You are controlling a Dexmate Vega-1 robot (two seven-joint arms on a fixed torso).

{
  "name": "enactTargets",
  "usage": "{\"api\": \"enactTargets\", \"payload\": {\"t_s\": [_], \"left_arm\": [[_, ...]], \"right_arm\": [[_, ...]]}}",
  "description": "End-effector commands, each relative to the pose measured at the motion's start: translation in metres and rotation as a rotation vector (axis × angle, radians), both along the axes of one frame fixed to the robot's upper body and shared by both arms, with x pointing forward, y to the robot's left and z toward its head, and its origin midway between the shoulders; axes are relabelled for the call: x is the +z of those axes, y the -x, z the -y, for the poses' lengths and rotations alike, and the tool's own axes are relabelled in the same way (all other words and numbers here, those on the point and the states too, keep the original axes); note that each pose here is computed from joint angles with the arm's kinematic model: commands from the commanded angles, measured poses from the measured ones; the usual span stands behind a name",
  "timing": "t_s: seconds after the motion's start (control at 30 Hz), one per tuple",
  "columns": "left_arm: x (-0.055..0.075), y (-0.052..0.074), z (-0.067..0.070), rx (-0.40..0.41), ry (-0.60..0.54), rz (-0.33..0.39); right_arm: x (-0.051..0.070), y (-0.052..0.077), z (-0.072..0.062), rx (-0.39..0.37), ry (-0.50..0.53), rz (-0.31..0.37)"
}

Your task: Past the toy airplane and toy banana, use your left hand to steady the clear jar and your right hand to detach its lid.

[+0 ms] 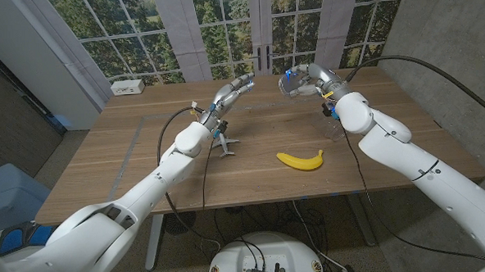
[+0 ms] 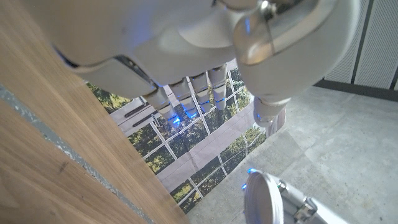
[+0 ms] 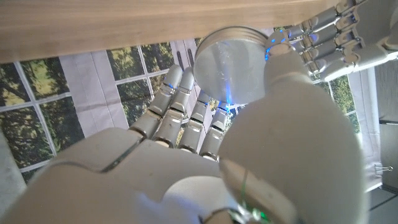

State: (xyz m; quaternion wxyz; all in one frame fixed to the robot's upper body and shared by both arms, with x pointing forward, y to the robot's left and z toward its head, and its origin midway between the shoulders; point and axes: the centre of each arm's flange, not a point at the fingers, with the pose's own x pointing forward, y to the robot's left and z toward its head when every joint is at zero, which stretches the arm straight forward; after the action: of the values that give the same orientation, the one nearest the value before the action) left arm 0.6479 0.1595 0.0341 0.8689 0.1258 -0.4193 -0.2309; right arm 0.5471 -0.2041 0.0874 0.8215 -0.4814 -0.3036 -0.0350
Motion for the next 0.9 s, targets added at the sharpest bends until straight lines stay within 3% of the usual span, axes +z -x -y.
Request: {"api": "enactTargets", "payload": {"t_s": [0.03, 0.47, 0.9], "left_arm": [[0.001, -0.004, -0.008, -0.119, 0.112, -0.066], [0.006, -0.005, -0.013, -0.166, 0.157, -0.091], [0.006, -0.007, -0.016, -0.204, 0.191, -0.122]], "right_arm": [[-0.003, -0.022, 0.004, -0.106, 0.073, -0.132], [-0.009, -0.034, -0.012, -0.227, 0.259, -0.166], [-0.026, -0.045, -0.029, -0.307, 0.407, -0.149]]}}
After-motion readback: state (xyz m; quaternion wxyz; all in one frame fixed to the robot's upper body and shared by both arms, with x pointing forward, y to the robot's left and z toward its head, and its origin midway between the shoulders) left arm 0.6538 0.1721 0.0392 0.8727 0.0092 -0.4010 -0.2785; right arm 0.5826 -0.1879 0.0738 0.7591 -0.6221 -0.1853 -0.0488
